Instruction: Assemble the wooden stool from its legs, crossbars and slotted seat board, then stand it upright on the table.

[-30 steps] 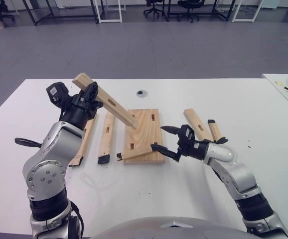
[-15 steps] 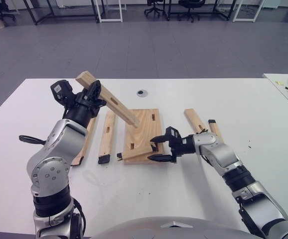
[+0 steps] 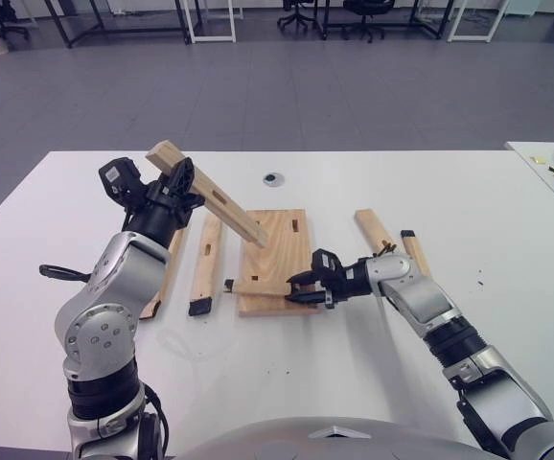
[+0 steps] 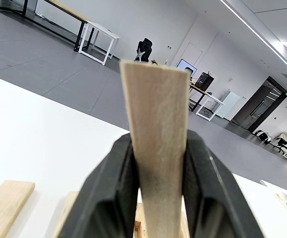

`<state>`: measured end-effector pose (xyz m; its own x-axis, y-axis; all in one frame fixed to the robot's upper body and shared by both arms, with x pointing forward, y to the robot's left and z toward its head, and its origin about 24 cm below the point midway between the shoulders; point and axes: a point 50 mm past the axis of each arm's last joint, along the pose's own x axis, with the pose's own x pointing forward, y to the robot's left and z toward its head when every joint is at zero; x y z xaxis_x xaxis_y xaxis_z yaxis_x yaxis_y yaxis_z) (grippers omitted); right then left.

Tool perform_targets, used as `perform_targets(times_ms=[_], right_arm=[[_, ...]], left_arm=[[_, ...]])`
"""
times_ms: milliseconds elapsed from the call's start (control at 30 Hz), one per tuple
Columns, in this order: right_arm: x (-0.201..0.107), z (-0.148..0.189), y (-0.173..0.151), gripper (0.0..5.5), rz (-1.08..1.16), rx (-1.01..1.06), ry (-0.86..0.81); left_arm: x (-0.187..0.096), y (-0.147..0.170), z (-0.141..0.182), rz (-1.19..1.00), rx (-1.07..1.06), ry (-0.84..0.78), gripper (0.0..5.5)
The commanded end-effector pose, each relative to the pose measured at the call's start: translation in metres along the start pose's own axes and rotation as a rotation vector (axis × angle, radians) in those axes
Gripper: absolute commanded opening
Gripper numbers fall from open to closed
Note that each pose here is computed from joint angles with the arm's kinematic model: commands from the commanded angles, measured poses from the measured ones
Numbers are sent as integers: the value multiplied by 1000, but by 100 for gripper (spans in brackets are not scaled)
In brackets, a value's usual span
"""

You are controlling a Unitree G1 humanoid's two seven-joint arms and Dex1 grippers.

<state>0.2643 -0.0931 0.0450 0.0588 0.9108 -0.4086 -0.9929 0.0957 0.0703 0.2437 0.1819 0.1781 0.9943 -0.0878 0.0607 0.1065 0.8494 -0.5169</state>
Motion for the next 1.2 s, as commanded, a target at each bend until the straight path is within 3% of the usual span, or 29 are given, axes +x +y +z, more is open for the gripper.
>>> perform_targets(times_ms=[33, 167, 300, 533, 767, 833, 1033, 1200], right_arm=[[-16, -6, 5, 131, -49, 2, 11], [-63, -5, 11, 131, -280, 43, -96], [-105, -27, 22, 131, -686, 123, -40], [-67, -58, 32, 131, -1109, 402, -44], [-66, -71, 31, 131, -1205, 428, 11], [-62, -69, 32, 198, -1188, 423, 1], [-56, -60, 36, 316, -1163, 383, -52], [-57, -54, 29, 320, -1183, 323, -52]], left_arm=[[-1, 3, 0, 2, 16, 2, 101], [-1, 7, 10, 33, 18, -64, 101], [-8, 4, 18, 41, 29, -138, 101], [-48, 3, -4, 59, 40, -22, 101], [-57, 2, -9, 69, -26, 25, 101], [-60, 3, -11, 83, -29, 37, 101], [-68, 3, -11, 113, 29, 45, 101], [-71, 7, -17, 174, 35, 50, 101]])
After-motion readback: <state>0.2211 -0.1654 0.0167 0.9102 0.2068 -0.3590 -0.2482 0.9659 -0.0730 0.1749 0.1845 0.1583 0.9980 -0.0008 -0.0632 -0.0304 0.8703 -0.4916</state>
